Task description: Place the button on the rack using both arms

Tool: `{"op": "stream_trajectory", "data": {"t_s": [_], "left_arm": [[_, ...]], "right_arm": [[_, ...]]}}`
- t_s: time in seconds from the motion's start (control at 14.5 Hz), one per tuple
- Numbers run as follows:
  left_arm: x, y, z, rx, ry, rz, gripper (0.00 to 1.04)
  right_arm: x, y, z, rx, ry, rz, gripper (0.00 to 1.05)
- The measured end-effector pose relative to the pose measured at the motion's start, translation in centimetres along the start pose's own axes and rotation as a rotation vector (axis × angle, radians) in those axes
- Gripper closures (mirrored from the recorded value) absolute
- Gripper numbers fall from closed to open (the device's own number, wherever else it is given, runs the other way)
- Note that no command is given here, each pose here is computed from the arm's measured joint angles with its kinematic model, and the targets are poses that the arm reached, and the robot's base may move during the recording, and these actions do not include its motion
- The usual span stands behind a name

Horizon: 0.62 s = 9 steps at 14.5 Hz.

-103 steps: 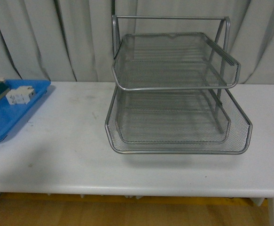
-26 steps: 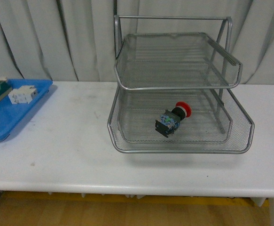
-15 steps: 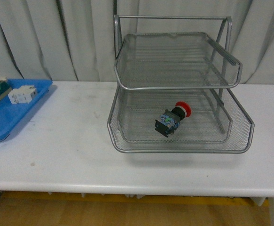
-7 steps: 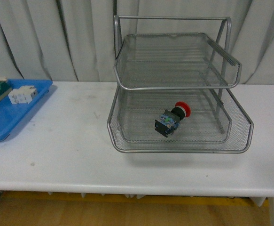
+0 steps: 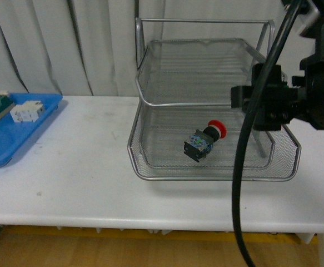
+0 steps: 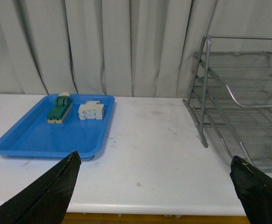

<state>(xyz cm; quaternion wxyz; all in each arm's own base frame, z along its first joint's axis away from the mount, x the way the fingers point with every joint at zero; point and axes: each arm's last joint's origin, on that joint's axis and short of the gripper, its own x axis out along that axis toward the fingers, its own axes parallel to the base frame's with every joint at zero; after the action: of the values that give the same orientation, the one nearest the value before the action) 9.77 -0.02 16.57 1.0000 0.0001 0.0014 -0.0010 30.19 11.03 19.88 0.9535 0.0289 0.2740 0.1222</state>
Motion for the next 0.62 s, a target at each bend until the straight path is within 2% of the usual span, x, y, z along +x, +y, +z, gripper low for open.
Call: {"op": "stream_trajectory", "data": {"t_s": [0.28, 0.41, 0.48, 0.62], "left_arm": [[0.0, 0.0, 0.0, 0.000, 0.000, 0.000, 0.07], [0.0, 0.0, 0.0, 0.000, 0.000, 0.000, 0.07], [0.0, 0.0, 0.0, 0.000, 0.000, 0.000, 0.07], [0.0, 0.0, 0.0, 0.000, 0.000, 0.000, 0.07]], "right_arm": [[0.7, 0.4, -3.0, -0.025, 0.100, 0.006, 1.03], [1.3, 0.4, -5.1, -0.039, 0.158, 0.008, 1.03], [1.8, 0.7, -7.4, -0.055, 0.220, 0.015, 1.03], [2.8, 1.2, -8.9, -0.061, 0.254, 0.022, 1.03]]}}
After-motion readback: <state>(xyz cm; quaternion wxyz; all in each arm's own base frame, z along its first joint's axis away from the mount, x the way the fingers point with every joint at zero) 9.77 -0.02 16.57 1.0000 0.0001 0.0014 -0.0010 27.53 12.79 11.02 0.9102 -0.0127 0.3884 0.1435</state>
